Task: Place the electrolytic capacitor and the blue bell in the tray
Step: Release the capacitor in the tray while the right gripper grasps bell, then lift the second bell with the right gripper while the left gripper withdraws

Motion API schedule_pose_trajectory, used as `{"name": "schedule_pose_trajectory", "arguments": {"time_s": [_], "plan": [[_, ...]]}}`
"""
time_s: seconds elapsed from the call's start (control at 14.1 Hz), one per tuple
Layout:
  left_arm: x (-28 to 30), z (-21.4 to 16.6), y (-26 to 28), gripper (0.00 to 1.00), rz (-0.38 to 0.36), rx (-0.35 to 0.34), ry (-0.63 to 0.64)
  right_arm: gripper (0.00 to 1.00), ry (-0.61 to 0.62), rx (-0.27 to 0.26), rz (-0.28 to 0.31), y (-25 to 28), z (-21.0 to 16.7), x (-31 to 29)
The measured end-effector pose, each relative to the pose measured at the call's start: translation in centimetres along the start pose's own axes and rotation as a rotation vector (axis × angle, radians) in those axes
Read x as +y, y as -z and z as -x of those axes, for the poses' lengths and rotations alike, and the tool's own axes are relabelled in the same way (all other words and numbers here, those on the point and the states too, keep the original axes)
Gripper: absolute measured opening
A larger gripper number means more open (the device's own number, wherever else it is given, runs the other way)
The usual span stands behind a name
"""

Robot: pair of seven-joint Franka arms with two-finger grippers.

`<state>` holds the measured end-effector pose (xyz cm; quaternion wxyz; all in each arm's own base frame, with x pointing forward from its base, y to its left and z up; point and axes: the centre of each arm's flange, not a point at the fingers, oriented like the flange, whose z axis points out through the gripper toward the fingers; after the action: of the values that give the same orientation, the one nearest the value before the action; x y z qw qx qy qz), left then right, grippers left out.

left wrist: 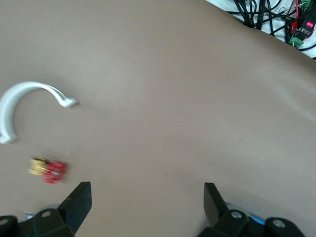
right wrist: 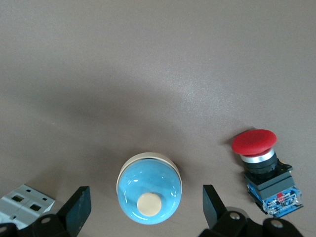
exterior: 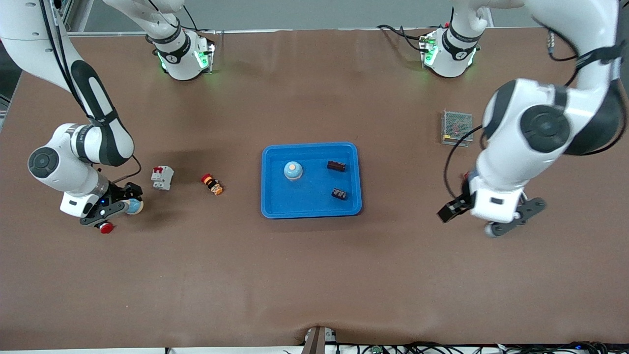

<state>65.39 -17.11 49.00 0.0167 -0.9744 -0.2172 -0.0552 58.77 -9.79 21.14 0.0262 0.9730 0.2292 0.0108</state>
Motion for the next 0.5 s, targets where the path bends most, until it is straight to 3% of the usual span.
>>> {"name": "schedule_pose_trajectory", "arguments": {"time_s": [0.5], "plan": [[-10.8, 0.2, 12.2, 1.0, -0.061, -0.003, -0.271, 1.0, 0.012, 0.001, 0.0, -1.5, 0.6, 0.5]]}}
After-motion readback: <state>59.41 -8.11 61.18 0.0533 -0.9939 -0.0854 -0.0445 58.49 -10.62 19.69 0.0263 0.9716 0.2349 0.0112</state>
